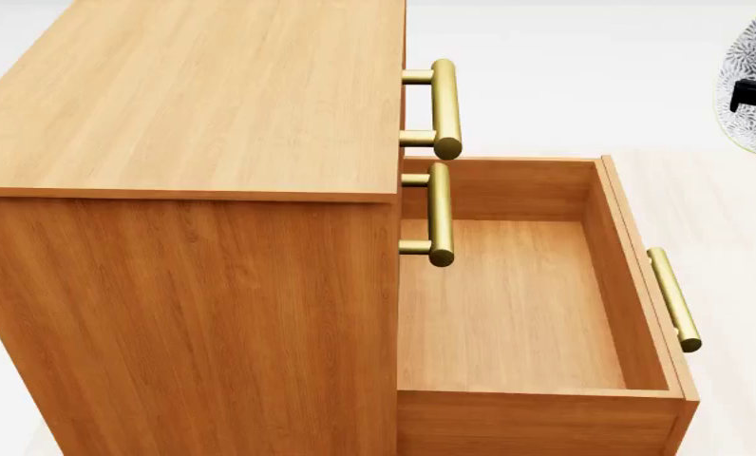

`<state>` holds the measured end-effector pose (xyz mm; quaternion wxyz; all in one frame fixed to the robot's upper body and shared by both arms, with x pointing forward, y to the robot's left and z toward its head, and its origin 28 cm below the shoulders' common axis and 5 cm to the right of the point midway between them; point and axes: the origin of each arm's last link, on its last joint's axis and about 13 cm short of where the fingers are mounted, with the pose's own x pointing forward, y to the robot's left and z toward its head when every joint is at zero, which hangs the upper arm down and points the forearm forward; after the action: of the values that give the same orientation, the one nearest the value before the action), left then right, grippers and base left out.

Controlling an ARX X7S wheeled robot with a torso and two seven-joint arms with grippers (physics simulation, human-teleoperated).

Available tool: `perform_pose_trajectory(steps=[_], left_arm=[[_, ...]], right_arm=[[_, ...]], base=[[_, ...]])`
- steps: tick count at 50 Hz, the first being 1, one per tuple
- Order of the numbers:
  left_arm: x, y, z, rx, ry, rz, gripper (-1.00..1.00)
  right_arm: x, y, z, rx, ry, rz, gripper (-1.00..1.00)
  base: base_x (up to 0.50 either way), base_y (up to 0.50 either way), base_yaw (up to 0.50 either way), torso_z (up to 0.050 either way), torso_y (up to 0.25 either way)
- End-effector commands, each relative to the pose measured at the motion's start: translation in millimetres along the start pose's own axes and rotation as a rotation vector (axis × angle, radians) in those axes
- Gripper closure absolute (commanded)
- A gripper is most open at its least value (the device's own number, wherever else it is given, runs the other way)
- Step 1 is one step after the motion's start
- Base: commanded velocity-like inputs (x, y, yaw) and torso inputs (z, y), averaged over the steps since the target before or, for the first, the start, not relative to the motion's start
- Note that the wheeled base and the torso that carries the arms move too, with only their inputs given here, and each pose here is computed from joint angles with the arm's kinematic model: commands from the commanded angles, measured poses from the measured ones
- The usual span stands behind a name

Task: Put the bowl in the bottom drawer of the cabinet and close it.

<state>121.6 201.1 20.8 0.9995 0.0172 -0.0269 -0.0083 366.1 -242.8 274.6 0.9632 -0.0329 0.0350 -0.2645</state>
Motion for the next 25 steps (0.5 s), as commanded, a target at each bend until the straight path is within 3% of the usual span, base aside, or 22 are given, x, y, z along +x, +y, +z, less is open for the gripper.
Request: perform_pose_trajectory(steps=[1,16,25], left_arm=[[-0.1,0.2,-0.5,-0.001,-0.003,-0.003,-1.00],[-0.4,0.5,-0.8,0.003,-0.003,-0.004,-1.00],[-0.2,0.3,-1.2,0.003,-0.003,-0.004,-1.00]], right_arm=[[6.9,20.8,12.0,-0.015,-0.015,0.067,1.00],[20.3,43.8,15.5,-0.005,0.034,0.153,1.00],[26.5,56.4,13.8,-0.045,0.028,0.190,1.00]], base=[[0.00,0.00,0.00,0.000,0.010],[0.00,0.00,0.00,0.000,0.000],[0.00,0.00,0.00,0.000,0.001]])
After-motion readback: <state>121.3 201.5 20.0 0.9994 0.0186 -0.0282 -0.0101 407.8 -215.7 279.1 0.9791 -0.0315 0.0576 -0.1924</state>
